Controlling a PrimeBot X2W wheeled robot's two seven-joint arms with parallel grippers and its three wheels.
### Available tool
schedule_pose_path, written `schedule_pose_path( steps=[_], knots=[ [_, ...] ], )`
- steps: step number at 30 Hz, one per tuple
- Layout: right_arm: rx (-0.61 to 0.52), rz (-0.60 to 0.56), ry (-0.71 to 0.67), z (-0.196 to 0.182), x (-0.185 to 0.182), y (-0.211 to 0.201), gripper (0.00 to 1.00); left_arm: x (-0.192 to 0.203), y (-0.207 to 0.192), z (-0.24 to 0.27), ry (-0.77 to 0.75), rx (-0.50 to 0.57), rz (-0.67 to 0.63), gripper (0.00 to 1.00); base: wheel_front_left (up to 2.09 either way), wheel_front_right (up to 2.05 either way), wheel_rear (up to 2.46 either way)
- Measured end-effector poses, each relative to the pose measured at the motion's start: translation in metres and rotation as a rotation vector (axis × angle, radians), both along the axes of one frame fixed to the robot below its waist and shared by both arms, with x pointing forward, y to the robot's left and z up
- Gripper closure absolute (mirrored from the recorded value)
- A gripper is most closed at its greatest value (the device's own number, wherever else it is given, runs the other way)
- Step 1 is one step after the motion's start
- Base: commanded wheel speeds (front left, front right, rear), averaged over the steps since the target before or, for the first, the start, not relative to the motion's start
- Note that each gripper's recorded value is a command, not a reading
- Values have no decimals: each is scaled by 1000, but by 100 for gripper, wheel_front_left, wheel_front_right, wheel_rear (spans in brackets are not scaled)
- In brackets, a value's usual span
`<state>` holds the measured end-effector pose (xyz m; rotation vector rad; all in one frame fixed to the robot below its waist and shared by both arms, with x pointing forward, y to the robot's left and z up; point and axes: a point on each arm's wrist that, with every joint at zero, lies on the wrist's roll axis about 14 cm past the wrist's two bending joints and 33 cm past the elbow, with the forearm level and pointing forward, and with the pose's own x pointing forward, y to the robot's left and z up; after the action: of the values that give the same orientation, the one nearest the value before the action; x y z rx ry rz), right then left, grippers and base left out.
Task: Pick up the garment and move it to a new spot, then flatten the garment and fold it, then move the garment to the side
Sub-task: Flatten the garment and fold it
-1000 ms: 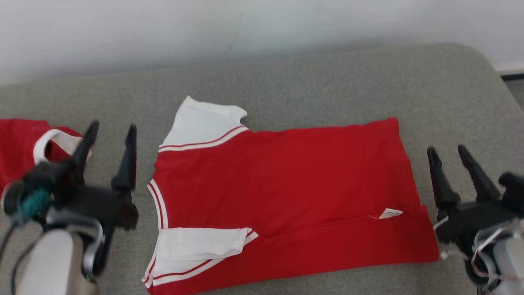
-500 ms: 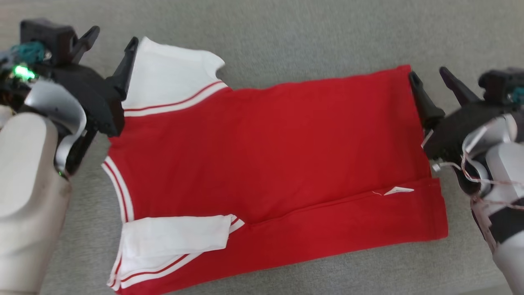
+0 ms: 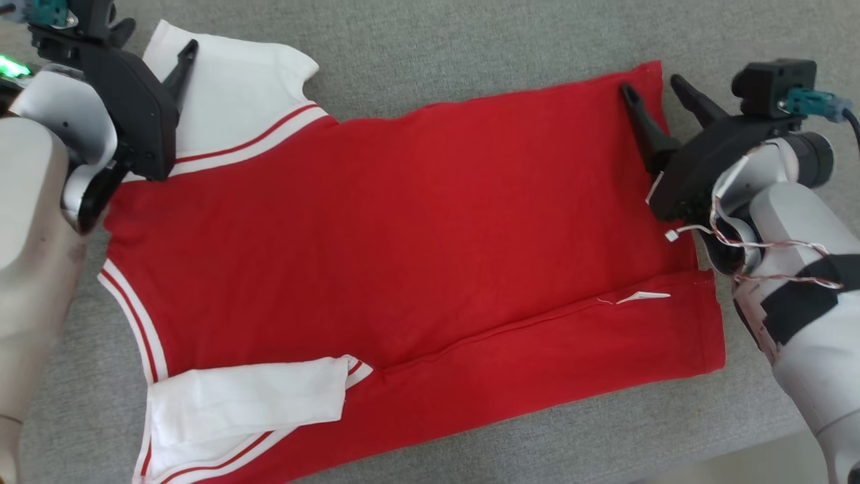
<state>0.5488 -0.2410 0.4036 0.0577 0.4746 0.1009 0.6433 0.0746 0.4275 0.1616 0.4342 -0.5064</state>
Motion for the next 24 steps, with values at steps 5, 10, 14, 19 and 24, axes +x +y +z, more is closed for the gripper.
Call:
schedule_pose_path(
  steps=[5,10,14,19,24],
  knots=[
    [-4,4,17,-8,7,3,0,6,-2,-17,45,21,-2,0,0,0,0],
    [-10,6,34,-13,11,4,89,7,-10,-23,75,6,-9,44,0,0,0],
    [-10,13,18,-9,16,7,100,7,-16,-20,59,-14,-21,100,0,0,0],
    [-20,11,-21,-2,18,4,100,10,-16,4,-34,-68,-20,100,0,0,0],
    [-30,17,-85,12,16,1,100,6,-21,40,-149,-142,-38,100,0,0,0]
  ],
)
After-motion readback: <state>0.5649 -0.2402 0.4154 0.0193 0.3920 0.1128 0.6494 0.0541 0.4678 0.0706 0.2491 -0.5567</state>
